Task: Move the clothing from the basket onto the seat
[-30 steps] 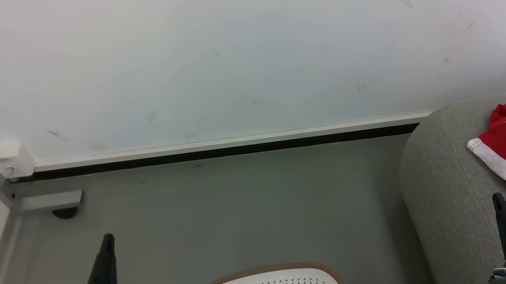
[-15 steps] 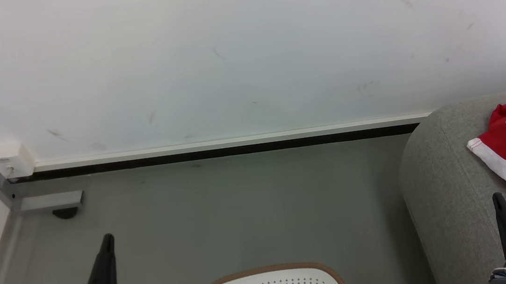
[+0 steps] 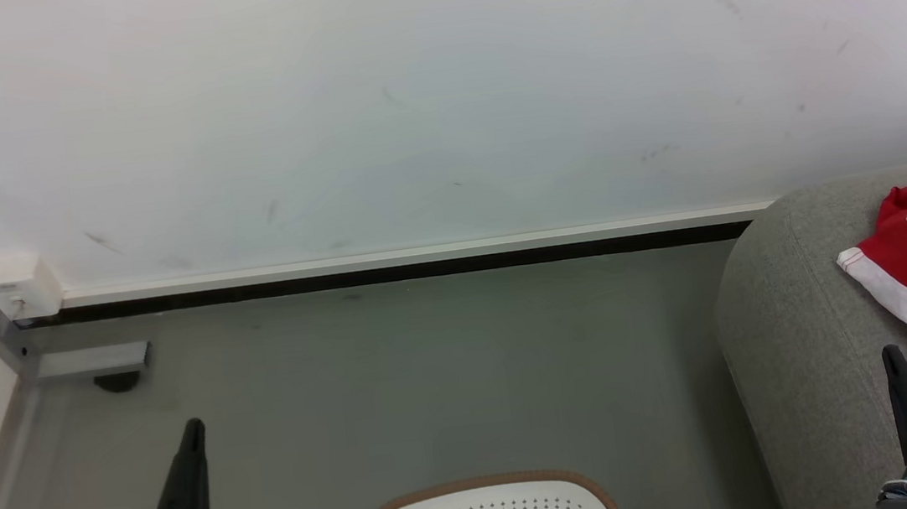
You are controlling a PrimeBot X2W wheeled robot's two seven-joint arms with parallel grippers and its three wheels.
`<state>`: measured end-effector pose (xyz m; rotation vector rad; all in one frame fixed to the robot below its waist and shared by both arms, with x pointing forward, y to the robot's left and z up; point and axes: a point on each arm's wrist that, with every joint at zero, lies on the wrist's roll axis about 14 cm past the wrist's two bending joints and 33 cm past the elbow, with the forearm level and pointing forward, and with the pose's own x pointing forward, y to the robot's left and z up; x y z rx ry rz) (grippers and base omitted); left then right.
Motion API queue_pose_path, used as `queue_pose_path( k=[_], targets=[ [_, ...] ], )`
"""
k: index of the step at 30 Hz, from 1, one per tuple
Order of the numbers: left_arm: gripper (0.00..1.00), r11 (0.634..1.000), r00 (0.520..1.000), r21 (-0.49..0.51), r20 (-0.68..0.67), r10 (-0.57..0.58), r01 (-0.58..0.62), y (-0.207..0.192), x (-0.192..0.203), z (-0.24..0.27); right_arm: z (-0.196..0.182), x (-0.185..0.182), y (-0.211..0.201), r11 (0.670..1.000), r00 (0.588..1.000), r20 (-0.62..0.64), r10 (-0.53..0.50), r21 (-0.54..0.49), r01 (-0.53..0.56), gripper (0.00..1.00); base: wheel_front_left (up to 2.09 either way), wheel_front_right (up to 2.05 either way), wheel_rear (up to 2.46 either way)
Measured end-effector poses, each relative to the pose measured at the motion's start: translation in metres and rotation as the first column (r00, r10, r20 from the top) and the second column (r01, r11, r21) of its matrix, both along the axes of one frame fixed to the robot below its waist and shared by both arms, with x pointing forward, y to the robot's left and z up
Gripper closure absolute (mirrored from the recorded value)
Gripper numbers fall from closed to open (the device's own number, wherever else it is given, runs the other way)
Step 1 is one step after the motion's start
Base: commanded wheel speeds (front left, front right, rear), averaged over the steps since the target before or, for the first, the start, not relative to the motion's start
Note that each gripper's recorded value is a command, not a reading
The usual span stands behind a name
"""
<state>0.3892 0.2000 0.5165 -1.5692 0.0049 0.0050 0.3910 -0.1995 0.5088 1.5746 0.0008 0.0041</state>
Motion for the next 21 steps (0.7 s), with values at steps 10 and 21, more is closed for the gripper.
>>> queue_pose_path(
  k=[10, 21],
  targets=[
    [1.00, 1.000, 1.000, 0.000, 0.000, 0.000, 0.000, 0.0001, 0.0000, 0.0000, 0.0001, 0.0001, -0.0001, 1.000, 1.000, 0.000, -0.001, 0.000, 0.001, 1.00, 0.00, 0.00, 0.00],
    [1.00, 1.000, 1.000, 0.000, 0.000, 0.000, 0.000, 0.0001, 0.0000, 0.0000, 0.0001, 0.0001, 0.0002, 1.000, 1.000, 0.000, 0.000, -0.002, 0.000, 1.00, 0.00, 0.00, 0.00]
  ],
)
